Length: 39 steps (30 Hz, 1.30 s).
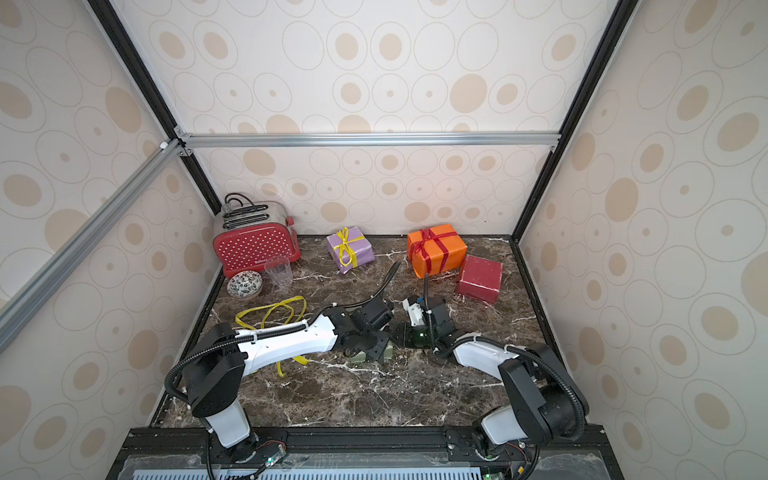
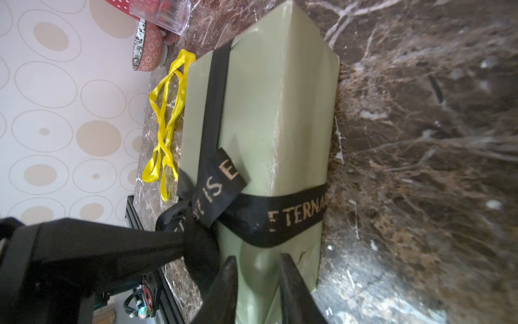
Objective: Untie the ribbon bows on the gift boxes
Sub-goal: Untie the ribbon from the gift box.
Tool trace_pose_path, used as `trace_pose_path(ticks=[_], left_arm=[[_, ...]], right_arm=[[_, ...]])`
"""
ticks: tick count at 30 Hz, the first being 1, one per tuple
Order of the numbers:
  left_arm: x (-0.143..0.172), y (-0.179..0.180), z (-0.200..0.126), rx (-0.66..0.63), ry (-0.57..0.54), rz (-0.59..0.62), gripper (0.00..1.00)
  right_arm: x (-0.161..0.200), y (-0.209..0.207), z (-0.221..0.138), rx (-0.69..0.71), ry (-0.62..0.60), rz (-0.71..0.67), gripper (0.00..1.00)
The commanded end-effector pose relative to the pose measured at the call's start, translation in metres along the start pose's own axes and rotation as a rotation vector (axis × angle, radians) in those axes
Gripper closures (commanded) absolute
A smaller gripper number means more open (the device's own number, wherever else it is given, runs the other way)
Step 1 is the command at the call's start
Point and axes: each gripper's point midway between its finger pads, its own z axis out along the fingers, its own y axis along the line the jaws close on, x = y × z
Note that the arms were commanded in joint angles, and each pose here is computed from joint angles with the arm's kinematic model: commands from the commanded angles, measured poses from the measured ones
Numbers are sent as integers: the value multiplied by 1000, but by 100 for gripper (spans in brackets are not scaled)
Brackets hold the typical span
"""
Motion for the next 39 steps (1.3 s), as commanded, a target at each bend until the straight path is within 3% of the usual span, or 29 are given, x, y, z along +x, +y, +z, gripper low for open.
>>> trace_pose_path(ticks=[1,7,12,16,23,33,39], left_arm=[[-5,-2,-3,31,-20,-57,53],[0,0,6,24,8,-77,54],[0,-1,9,27,8,-98,62],[-2,1,9,14,-1,-112,73],[-2,3,10,3,-12,-123,100],[-11,-1,-11,59,-97,-82,100],[-13,-5,-21,94,-130,-39,100]], right_arm=[[-2,3,1,-5,1,-11,72],[-4,2,-1,12,-10,-11,72],[-2,1,1,9,-1,-4,73],[-1,1,3,5,9,0,73],[-2,0,2,12,7,-3,74],[-8,14,-13,-16,-66,-54,83],[-4,27,-11,-66,-51,-83,99]])
